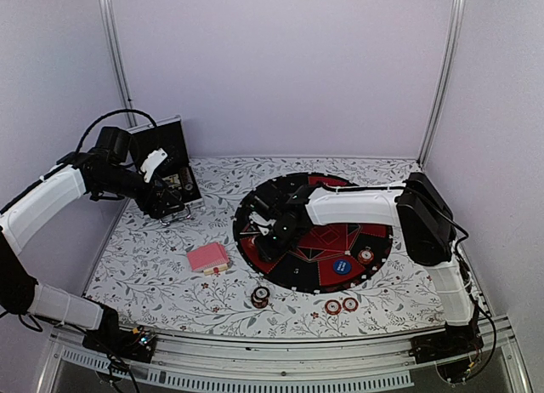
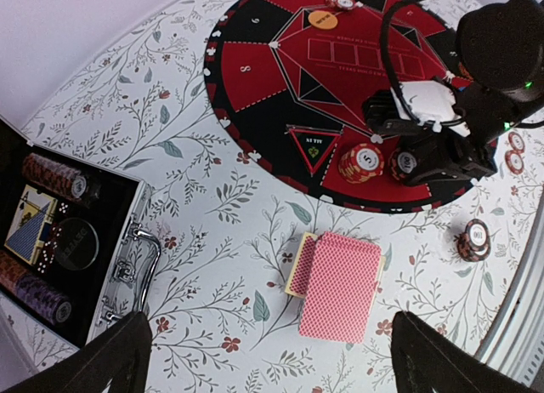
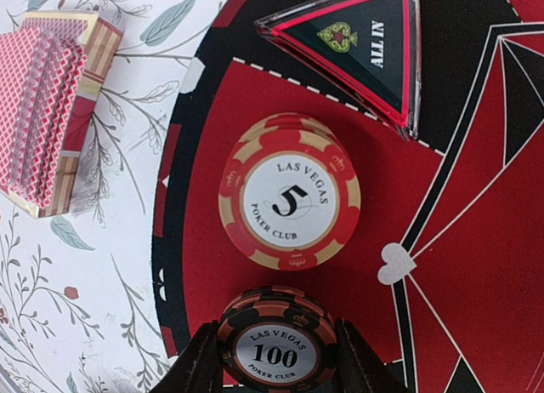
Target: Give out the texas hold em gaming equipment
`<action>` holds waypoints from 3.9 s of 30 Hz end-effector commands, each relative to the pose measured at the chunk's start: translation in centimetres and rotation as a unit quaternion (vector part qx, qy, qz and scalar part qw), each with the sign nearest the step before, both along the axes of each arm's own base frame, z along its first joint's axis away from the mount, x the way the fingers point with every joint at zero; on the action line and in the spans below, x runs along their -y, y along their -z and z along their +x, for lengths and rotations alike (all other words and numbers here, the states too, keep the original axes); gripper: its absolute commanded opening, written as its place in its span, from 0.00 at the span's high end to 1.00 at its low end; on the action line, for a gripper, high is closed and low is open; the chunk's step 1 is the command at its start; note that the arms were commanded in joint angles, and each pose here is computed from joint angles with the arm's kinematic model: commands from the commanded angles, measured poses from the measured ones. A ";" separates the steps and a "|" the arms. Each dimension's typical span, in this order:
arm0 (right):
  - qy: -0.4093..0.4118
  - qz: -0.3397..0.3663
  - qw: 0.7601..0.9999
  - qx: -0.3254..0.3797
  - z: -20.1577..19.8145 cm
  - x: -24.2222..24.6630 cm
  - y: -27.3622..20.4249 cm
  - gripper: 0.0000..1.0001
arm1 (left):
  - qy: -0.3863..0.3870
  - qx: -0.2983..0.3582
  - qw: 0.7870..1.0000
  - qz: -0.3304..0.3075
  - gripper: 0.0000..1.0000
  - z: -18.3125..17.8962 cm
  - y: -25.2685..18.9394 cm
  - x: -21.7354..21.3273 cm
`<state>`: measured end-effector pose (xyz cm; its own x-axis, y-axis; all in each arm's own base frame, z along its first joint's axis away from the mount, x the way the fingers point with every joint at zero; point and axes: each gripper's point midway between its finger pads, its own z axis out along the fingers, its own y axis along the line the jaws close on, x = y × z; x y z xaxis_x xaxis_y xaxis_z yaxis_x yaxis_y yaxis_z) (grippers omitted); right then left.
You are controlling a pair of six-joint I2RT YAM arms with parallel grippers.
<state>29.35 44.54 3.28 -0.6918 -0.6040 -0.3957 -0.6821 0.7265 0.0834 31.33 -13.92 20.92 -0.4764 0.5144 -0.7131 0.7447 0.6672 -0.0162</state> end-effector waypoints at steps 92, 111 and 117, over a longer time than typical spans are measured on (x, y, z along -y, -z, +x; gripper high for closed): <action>-0.116 -0.021 0.992 -0.033 -13.6 -2.1 -1.0 0.45 | -0.001 0.003 1.000 -0.008 0.00 -0.1 -1.5 0.4; -0.115 0.009 0.993 -0.022 -13.5 -2.6 -3.7 0.52 | 0.001 -0.001 1.000 -0.015 0.00 -0.2 -1.5 0.6; -0.117 0.008 0.993 -0.029 -13.7 -2.6 -3.5 0.53 | 0.000 -0.002 1.000 -0.015 0.00 -0.2 -1.4 0.6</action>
